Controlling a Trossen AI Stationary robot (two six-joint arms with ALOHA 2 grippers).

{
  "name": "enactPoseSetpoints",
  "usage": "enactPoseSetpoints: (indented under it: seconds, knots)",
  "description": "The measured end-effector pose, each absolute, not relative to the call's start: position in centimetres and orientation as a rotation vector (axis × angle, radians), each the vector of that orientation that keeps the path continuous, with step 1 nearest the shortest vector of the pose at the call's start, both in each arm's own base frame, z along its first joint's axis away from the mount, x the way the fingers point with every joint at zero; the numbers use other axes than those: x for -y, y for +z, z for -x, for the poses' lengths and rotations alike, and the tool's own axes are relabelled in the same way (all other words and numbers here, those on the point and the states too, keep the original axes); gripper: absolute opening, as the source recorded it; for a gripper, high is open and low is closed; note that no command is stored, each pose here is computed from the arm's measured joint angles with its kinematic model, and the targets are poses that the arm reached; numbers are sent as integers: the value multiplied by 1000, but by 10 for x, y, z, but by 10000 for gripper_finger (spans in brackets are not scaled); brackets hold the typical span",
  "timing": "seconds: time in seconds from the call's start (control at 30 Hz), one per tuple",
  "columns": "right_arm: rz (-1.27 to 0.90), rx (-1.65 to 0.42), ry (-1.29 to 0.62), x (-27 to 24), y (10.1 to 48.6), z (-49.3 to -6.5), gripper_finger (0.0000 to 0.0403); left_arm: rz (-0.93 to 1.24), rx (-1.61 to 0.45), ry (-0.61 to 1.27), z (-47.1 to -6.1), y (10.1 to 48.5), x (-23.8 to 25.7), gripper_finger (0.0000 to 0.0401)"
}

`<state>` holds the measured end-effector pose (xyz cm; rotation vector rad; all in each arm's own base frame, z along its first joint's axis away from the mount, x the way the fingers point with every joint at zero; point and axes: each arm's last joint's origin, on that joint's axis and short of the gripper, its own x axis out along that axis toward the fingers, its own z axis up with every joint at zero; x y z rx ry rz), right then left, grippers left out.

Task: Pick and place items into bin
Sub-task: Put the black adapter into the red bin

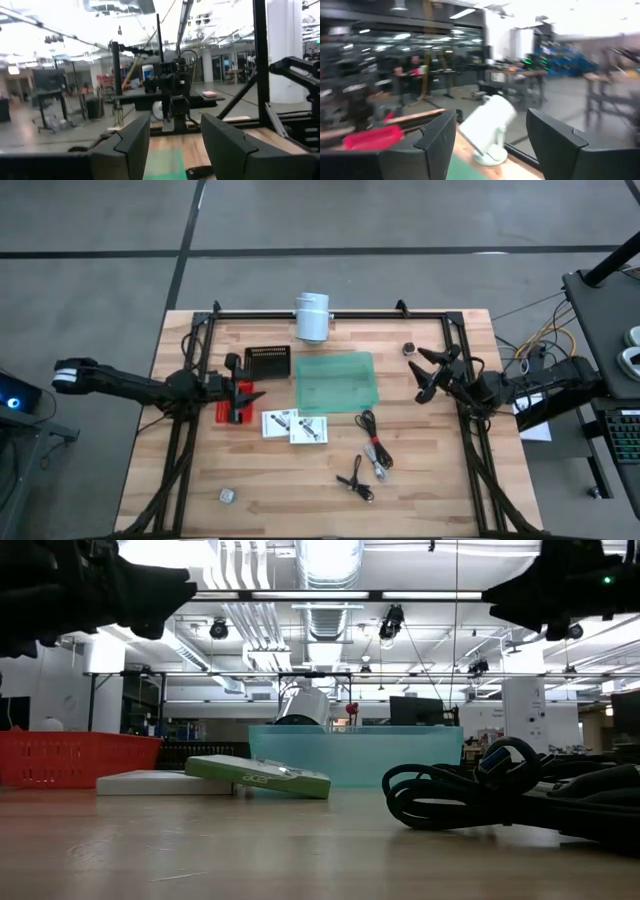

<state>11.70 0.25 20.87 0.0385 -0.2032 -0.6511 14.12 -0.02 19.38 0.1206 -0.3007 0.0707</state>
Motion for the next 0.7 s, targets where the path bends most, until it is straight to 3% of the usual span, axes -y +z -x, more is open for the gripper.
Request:
enactPoseSetpoints:
  seconds: [0.27,0.47,0.7]
  knots:
    - [-69,133,-950,1,224,-131,260,-126,317,73,-142,195,0,162]
    - [-68,84,-994,2,237,-153,276,-131,317,74,-142,195,0,162]
    - [-69,-129,-1072,14,251,-173,292,-131,309,73,-143,194,0,162]
